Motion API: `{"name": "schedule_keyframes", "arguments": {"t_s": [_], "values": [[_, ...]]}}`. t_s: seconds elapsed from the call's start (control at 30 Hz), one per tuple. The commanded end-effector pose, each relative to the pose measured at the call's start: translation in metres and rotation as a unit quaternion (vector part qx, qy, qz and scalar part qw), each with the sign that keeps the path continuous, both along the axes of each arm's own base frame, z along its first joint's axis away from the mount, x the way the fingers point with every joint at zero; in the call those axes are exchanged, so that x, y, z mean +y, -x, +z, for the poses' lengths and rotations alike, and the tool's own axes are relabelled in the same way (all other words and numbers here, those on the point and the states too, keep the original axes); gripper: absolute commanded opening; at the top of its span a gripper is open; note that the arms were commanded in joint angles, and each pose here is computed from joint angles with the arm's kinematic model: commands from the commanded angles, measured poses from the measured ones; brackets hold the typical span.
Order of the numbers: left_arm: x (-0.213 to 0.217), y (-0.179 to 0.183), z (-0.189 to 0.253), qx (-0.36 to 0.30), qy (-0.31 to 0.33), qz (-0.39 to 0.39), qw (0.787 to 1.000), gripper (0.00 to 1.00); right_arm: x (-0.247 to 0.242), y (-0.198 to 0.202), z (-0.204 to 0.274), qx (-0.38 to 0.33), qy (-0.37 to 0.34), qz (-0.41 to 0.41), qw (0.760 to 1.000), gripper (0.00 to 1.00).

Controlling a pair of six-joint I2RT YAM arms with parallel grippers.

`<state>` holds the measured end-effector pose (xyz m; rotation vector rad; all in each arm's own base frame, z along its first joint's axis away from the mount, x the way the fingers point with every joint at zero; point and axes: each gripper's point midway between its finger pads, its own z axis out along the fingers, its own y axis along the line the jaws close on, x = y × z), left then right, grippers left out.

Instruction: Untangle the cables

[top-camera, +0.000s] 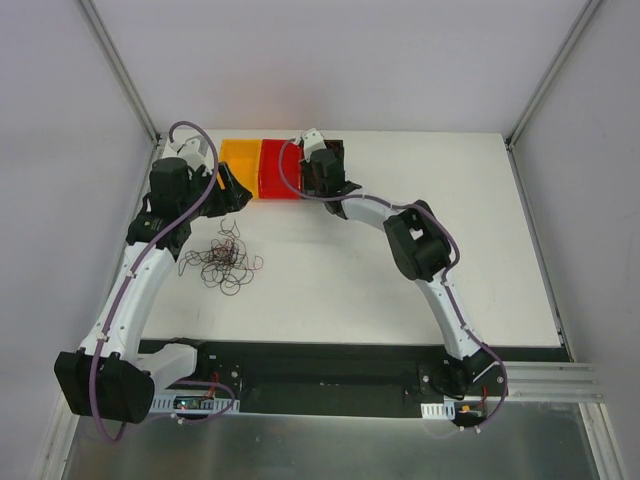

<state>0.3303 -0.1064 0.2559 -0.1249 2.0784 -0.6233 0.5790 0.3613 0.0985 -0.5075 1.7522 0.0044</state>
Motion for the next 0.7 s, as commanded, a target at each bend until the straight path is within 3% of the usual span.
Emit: {"name": "schedule_keyframes", "arguments": {"t_s": [0.0,0.3,0.67], "values": [[-0.004,0.001,0.011,-0.022,0.020,-0.009,1.000,0.59,0.004,0.014,0.055,0.015,-0.063,0.016,0.998,0.00],[-0.002,0.001,0.010,-0.025,0.018,-0.007,1.000,0.59,0.009,0.001,0.021,0.150,-0.173,0.030,0.973,0.00],[-0.002,0.001,0.010,-0.024,0.024,-0.008,0.999,0.59,0.022,0.007,0.007,0.225,-0.248,0.049,0.941,0.00]]}}
